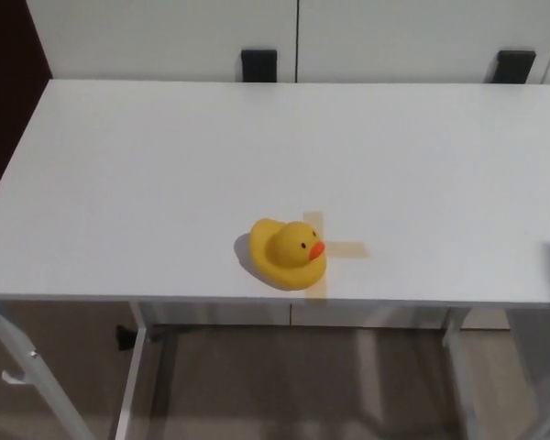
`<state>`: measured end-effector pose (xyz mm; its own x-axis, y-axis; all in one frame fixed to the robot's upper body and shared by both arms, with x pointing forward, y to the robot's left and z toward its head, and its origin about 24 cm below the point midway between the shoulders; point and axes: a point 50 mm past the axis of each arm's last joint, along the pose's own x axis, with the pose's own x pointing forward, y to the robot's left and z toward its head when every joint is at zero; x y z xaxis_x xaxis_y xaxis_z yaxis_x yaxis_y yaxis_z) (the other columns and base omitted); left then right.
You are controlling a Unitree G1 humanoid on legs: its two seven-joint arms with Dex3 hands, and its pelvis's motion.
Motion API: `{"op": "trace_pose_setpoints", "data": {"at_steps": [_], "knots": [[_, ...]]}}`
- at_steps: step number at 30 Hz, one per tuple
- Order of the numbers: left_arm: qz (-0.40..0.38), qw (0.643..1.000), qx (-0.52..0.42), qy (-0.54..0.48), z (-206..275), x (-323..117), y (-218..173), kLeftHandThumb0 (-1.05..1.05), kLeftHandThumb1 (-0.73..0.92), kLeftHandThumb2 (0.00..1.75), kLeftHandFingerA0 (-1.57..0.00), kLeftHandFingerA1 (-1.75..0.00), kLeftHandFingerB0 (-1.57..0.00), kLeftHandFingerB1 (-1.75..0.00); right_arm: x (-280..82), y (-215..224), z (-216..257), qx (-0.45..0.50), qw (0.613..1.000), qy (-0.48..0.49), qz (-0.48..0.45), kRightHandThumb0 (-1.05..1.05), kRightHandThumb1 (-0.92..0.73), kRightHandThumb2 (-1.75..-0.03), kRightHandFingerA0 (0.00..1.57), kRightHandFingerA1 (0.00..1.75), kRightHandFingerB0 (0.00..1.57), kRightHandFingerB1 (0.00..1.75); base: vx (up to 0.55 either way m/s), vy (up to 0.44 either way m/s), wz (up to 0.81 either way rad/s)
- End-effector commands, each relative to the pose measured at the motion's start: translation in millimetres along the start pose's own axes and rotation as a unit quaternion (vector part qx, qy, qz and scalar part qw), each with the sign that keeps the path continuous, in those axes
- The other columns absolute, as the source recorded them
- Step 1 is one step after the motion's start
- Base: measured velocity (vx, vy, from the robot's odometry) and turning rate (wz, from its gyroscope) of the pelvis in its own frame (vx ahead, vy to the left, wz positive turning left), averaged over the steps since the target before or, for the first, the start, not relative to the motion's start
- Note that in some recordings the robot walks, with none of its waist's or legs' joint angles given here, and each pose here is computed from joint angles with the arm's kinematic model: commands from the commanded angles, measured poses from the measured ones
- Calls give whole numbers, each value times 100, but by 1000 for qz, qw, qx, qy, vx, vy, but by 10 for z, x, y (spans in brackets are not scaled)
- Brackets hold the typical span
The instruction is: The robot uses its right hand to push the yellow duck toy to the center of the white desk.
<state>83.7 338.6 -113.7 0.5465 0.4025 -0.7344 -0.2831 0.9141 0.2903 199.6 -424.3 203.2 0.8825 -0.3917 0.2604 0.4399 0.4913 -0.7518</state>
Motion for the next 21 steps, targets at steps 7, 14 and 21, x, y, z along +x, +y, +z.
{"op": "trace_pose_setpoints", "data": {"at_steps": [7,14,21], "knots": [[88,996,-12,31,-129,-111,418,6,44,117,-141,-130,-134,-126,-1941,-232,-1685,-27,919,343,-194,-9,-52,-83,130,93,98,75,0,0,0],[95,994,26,56,-168,-120,448,5,47,119,-137,-128,-130,-123,-2086,382,-1871,51,891,450,-44,-10,-55,-73,108,78,79,70,0,0,0],[103,992,21,67,-219,-139,462,1,46,118,-135,-127,-129,-123,-2336,866,-1919,131,848,513,30,-12,-61,-79,103,77,79,72,0,0,0]]}}
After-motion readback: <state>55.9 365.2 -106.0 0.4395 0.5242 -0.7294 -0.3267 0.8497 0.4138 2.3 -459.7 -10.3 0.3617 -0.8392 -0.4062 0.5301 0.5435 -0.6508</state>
